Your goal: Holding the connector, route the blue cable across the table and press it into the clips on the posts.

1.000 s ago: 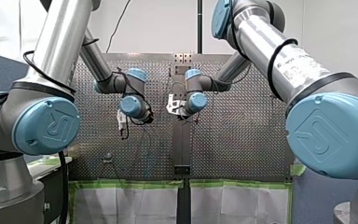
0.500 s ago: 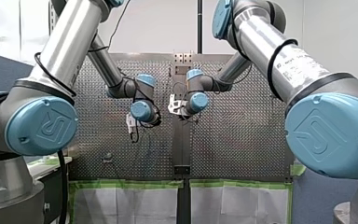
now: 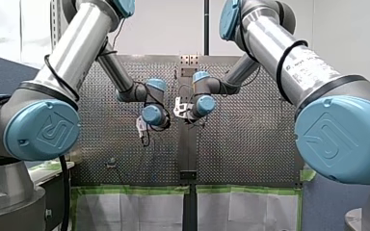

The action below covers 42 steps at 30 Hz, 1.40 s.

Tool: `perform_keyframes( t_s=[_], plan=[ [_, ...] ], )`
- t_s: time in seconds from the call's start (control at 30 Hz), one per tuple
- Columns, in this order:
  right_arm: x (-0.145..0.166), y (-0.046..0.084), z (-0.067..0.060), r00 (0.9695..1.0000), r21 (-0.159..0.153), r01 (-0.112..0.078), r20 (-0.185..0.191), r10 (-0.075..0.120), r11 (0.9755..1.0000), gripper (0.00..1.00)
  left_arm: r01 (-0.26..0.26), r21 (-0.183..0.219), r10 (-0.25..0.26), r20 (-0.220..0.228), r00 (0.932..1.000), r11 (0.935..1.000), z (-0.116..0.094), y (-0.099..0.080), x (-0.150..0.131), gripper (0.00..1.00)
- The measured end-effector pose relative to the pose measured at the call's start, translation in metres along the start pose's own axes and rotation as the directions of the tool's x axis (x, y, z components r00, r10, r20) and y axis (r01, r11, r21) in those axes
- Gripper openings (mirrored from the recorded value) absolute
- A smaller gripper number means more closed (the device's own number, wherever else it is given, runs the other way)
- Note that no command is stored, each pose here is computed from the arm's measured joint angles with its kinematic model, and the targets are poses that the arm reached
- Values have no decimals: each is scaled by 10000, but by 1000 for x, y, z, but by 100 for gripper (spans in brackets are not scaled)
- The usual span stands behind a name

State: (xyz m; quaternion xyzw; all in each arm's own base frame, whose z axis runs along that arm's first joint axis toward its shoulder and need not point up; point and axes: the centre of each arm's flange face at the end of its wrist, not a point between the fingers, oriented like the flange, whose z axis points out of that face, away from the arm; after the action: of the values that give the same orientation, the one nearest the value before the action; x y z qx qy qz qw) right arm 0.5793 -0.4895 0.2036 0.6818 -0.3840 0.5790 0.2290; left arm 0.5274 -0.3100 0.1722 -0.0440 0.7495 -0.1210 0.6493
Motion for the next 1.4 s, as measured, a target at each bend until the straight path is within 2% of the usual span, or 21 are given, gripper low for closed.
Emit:
perform_keyframes(
  t_s=[0.1,0.27,0.3,0.33,0.37,0.4,0.43,0.5,0.53,0.57,0.6,0.63,0.67,0.73,0.77,1.1,1.4],
  plan=[
    [0,0,0,10000,35,0,4,0,10000,0,105,-126,-104,53,9999,9999,8,2,7,100],
    [0,-1,0,10000,58,4,8,-4,10000,0,107,-295,-110,-108,9999,9995,13,6,24,100],
    [0,-1,0,10000,67,5,10,-5,10000,0,98,-325,-102,-122,9999,9994,14,7,25,96],
    [0,-1,0,10000,77,6,13,-6,10000,0,89,-377,-94,-123,9999,9993,14,7,26,96],
    [0,-1,0,10000,87,6,14,-7,10000,0,83,-428,-88,-116,9999,9990,14,8,27,78],
    [0,-1,0,10000,93,7,15,-7,10000,0,77,-487,-83,-102,9999,9988,14,8,27,67],
    [0,-1,0,10000,97,8,17,-8,10000,0,68,-555,-73,-84,9999,9984,13,9,27,67],
    [0,-1,0,10000,102,12,17,-12,9999,0,56,-624,-60,-55,10000,9980,13,9,27,35],
    [0,-1,0,10000,104,15,17,-15,9999,0,56,-641,-58,-24,10000,9979,13,9,27,35],
    [0,-1,0,10000,105,17,16,-18,9999,0,60,-643,-59,3,10000,9979,13,8,27,25],
    [0,-1,0,10000,106,19,14,-19,9999,0,64,-641,-62,27,10000,9979,13,8,26,10],
    [0,-1,0,10000,107,19,12,-19,9999,0,69,-635,-65,54,10000,9980,14,7,26,10],
    [0,-1,0,10000,108,17,8,-17,9999,0,73,-629,-68,73,10000,9980,14,7,26,5],
    [0,-1,0,10000,107,13,5,-13,9999,0,84,-615,-77,114,9999,9981,14,6,26,5],
    [0,-1,0,10000,108,12,4,-12,9999,0,91,-613,-83,131,9999,9981,14,6,26,0],
    [6,0,-2,10000,101,38,15,-38,9999,0,108,-587,-99,156,9998,9982,13,5,24,0],
    [53,-6,-22,9994,152,-5,-338,11,9999,0,195,-493,-172,457,9988,9986,5,-4,-10,0]
  ],
)
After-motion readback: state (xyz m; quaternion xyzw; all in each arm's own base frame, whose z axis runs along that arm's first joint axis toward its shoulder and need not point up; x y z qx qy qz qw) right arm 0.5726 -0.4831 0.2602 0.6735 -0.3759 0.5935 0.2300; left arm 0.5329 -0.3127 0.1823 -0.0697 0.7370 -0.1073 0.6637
